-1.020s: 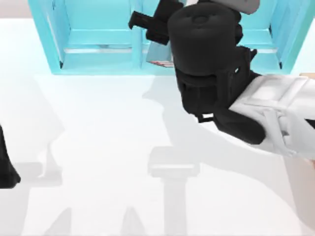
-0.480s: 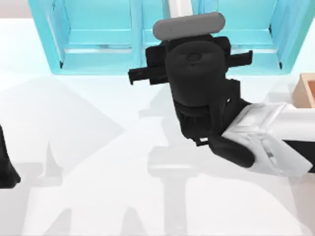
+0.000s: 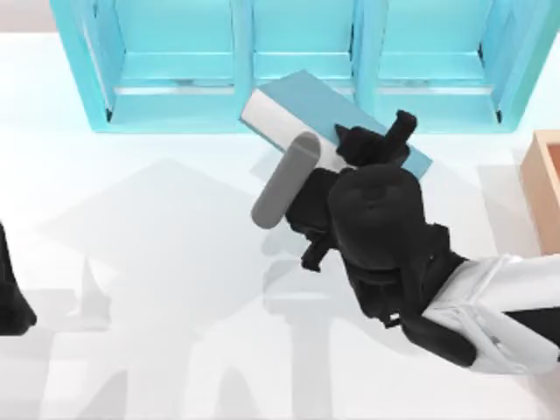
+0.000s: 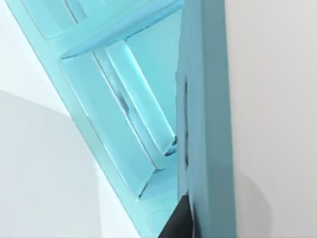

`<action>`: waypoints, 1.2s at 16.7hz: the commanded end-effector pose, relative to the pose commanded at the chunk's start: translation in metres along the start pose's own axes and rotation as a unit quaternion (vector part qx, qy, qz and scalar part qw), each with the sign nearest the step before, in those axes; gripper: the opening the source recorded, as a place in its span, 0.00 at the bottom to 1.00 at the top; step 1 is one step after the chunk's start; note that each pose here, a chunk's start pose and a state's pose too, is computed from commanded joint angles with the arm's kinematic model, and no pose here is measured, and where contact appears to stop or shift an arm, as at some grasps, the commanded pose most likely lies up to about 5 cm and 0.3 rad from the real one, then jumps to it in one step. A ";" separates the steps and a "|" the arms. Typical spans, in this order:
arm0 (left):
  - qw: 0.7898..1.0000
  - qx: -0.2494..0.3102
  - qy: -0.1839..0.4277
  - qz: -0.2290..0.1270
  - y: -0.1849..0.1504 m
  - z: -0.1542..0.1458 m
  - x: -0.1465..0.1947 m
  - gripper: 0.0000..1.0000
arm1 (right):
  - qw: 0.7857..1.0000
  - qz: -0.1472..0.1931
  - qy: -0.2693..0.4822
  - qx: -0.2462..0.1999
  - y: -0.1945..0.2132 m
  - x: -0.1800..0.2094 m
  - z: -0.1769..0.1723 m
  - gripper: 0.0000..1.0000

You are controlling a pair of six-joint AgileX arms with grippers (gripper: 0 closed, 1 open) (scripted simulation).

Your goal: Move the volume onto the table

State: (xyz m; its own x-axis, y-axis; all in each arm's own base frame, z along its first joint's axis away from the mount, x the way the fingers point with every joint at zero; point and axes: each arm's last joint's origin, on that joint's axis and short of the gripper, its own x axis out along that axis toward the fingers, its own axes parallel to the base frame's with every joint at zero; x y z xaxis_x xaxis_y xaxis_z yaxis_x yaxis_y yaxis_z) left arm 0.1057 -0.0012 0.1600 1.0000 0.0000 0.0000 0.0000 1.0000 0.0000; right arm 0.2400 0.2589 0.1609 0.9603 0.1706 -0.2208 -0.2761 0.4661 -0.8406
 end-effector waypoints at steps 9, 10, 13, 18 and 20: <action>1.000 0.000 0.000 0.000 0.000 0.000 0.000 1.00 | 0.970 0.027 -0.029 -0.238 0.012 -0.016 -0.042 0.00; 1.000 0.000 0.000 0.000 0.000 0.000 0.000 1.00 | 0.970 0.027 -0.029 -0.239 0.012 -0.016 -0.042 0.00; 1.000 0.000 0.000 0.000 0.000 0.000 0.000 1.00 | 0.970 0.033 -0.029 -0.240 0.015 -0.016 -0.042 0.00; 1.000 0.000 0.000 0.000 0.000 0.000 0.000 1.00 | 0.970 0.027 -0.029 -0.239 0.013 -0.021 -0.042 0.00; 1.000 0.000 0.000 0.000 0.000 0.000 0.000 1.00 | 0.970 0.027 -0.029 -0.239 0.012 -0.021 -0.042 0.00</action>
State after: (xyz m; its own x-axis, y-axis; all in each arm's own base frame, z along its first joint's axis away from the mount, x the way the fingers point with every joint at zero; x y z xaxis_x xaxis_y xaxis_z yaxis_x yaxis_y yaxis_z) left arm 0.1057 -0.0012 0.1600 1.0000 0.0000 0.0000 0.0000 1.0000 0.0000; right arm 0.2181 0.2249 0.1346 0.9372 0.2394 -0.2535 -0.2616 0.0020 -0.9652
